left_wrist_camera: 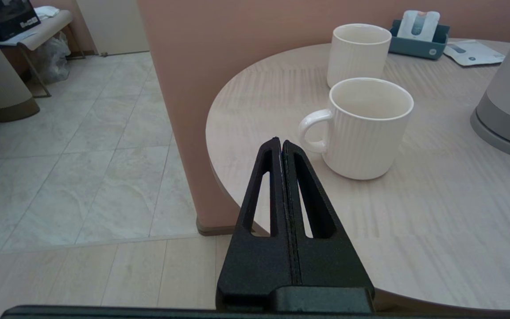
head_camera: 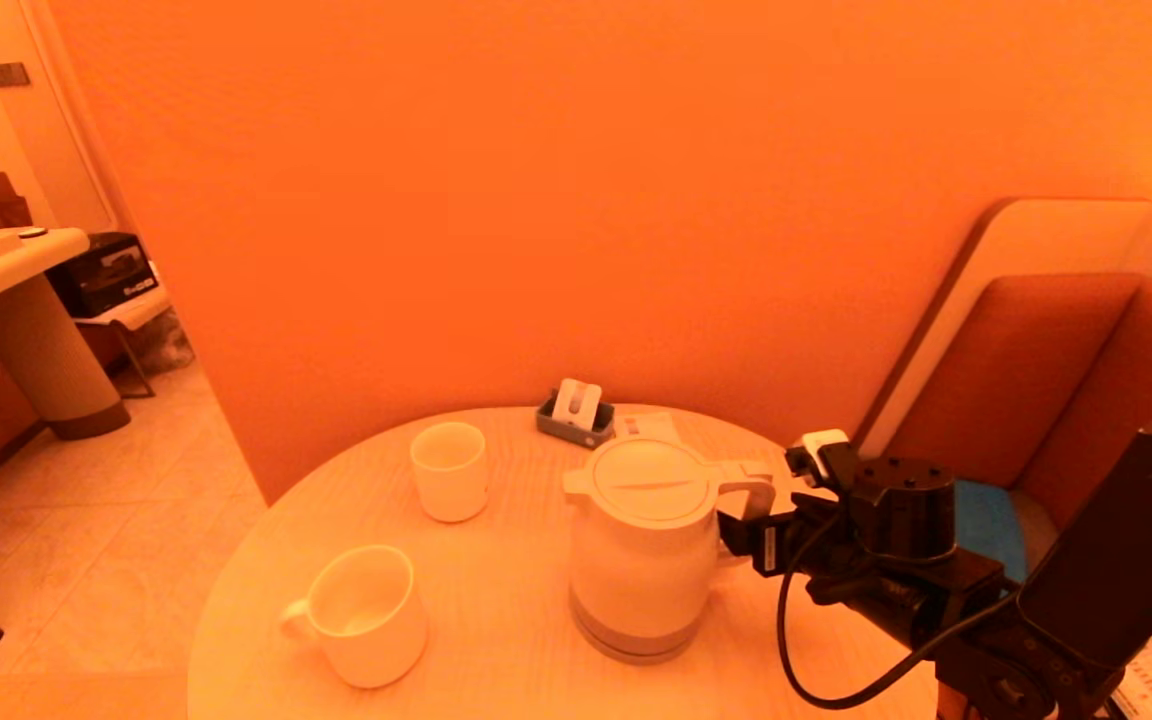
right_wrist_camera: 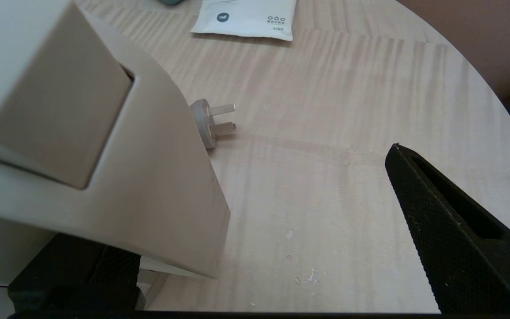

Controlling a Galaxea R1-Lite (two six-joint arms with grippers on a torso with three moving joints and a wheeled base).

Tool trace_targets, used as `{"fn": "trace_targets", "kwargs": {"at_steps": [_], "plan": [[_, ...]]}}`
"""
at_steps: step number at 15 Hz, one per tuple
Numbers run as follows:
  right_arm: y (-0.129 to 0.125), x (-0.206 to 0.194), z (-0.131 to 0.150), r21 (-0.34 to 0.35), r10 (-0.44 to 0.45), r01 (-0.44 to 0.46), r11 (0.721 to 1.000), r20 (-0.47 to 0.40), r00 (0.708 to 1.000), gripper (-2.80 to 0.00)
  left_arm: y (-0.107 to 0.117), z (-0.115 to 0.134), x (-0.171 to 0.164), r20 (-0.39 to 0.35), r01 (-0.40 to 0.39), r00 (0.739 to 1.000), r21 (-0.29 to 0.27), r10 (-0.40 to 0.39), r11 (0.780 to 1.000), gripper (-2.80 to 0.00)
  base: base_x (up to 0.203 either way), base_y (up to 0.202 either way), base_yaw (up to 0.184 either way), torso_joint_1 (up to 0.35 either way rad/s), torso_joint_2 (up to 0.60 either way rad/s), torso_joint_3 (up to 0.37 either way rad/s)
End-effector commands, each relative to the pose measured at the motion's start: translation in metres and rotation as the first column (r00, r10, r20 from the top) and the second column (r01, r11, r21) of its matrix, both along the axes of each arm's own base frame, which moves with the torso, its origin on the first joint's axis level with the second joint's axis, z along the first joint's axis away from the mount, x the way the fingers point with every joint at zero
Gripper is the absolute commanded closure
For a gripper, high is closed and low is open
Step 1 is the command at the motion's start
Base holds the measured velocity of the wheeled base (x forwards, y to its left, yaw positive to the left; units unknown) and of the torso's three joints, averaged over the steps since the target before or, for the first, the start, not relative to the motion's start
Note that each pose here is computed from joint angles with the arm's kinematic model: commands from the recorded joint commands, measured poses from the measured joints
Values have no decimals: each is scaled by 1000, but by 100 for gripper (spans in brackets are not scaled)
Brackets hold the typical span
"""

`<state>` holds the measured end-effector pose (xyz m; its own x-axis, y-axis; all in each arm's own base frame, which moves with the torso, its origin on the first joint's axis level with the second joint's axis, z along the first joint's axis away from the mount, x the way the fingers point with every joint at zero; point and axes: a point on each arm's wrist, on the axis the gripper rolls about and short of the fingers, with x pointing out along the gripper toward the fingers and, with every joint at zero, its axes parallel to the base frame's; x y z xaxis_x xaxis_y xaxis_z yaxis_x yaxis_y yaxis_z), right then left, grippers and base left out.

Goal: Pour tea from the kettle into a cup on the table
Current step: Pick up the kettle

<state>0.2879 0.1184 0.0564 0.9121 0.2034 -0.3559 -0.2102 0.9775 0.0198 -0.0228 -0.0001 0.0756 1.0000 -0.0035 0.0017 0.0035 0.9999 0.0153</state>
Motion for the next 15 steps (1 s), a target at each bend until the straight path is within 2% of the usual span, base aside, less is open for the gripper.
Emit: {"fn": "trace_targets", "kwargs": {"at_steps": [1, 14, 15], "plan": [[0, 0, 1, 4, 0, 0, 1000, 8, 1000, -280, 0, 0, 0, 0, 0, 1000, 0, 0, 1000, 0, 0, 0, 0, 0, 0, 0], [0, 0, 2, 0, -5, 5, 1000, 12, 1000, -280, 0, 0, 0, 0, 0, 1000, 0, 0, 1000, 0, 0, 0, 0, 0, 0, 0], [1, 2, 2, 1, -7, 7, 1000, 17, 1000, 0, 0, 0, 0, 0, 0, 1000, 0, 0, 1000, 0, 0, 0, 0, 0, 0, 0]]}}
